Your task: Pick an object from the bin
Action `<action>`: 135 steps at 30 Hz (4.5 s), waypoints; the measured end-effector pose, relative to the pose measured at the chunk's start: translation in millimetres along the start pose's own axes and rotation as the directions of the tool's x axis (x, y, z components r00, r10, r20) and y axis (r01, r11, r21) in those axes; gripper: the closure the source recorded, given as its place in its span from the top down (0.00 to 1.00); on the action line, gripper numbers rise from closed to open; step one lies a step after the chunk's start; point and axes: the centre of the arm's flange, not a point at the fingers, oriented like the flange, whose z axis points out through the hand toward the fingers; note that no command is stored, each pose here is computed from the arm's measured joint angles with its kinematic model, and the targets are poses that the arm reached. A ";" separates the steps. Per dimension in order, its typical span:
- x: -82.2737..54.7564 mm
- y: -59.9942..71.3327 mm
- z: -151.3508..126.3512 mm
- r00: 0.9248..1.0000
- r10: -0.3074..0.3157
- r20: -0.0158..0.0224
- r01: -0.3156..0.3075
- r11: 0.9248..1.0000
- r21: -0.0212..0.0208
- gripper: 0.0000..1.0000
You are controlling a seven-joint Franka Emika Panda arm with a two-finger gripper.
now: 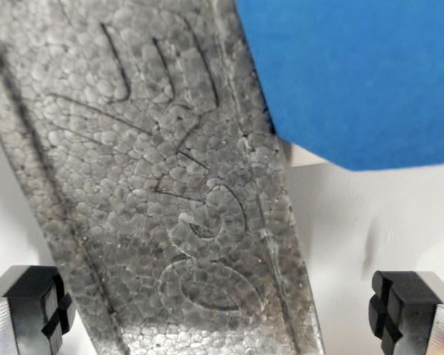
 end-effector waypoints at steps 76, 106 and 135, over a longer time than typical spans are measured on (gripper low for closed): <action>-0.3 -1.5 -129.2 1.000 0.001 0.011 -0.001 1.000 0.002 0.00; 0.6 -0.8 -248.5 1.000 0.002 0.012 -0.002 1.000 0.001 0.00; 0.5 -1.2 -297.4 1.000 0.002 0.013 -0.002 1.000 0.001 0.00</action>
